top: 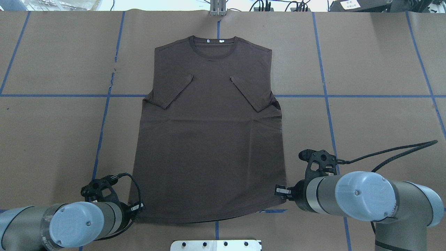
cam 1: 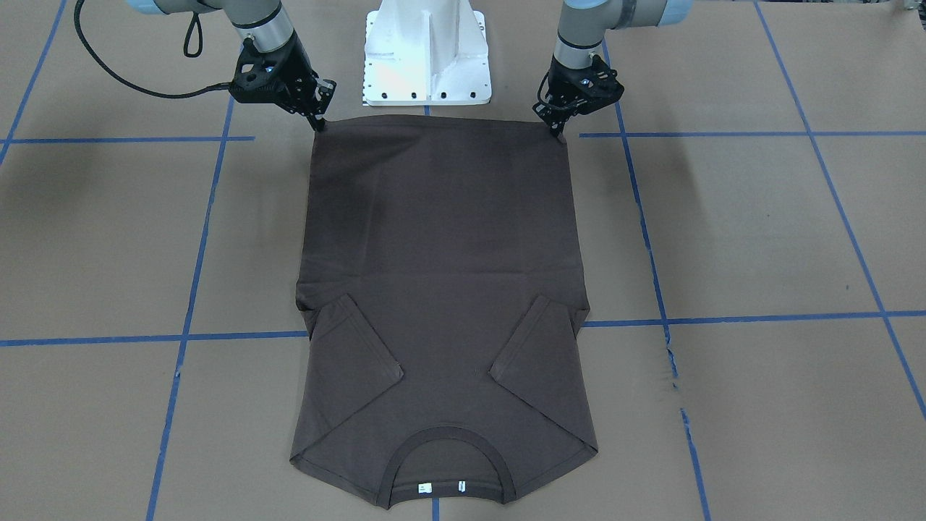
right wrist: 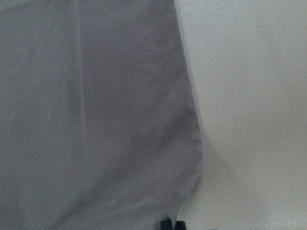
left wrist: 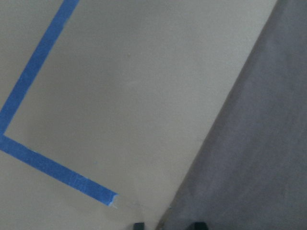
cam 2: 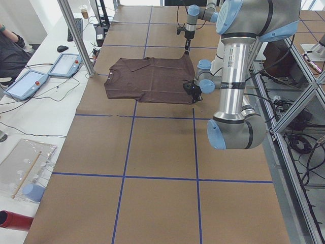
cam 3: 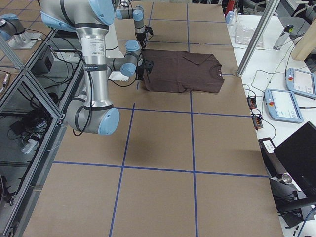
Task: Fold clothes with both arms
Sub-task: 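Grasp both hem corners with the left and right grippers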
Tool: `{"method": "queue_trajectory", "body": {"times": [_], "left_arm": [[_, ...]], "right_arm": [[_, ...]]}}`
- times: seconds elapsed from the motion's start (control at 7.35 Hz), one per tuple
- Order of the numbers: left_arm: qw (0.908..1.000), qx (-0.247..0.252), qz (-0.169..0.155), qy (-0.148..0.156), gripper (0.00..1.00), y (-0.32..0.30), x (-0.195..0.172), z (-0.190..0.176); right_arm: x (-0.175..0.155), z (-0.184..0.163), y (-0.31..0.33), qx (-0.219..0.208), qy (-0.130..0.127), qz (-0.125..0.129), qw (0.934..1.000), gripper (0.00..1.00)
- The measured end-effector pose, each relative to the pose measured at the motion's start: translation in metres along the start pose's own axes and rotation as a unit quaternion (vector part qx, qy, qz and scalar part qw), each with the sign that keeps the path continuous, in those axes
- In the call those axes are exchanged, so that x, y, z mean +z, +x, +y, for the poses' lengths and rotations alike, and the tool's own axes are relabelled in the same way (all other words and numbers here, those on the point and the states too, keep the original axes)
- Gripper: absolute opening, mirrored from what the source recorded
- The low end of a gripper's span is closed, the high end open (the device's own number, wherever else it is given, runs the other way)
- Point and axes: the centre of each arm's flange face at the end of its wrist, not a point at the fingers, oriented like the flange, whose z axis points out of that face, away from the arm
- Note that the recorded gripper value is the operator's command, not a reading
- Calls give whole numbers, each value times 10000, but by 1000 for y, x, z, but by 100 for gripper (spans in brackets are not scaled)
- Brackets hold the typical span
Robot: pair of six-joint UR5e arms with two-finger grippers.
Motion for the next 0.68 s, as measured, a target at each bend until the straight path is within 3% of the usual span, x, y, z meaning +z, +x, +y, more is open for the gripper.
{"method": "queue_trajectory", "body": {"times": [0.27,0.68], "left_arm": [[10000,39,21,-29,0,5,-20,2],[9996,169,-12,-214,0,14,-89,10]], "right_arm": [[-6,-7,2,4,-99,-13,10000,0],[-43,-3,16,-62,-726,-110,9973,0]]}}
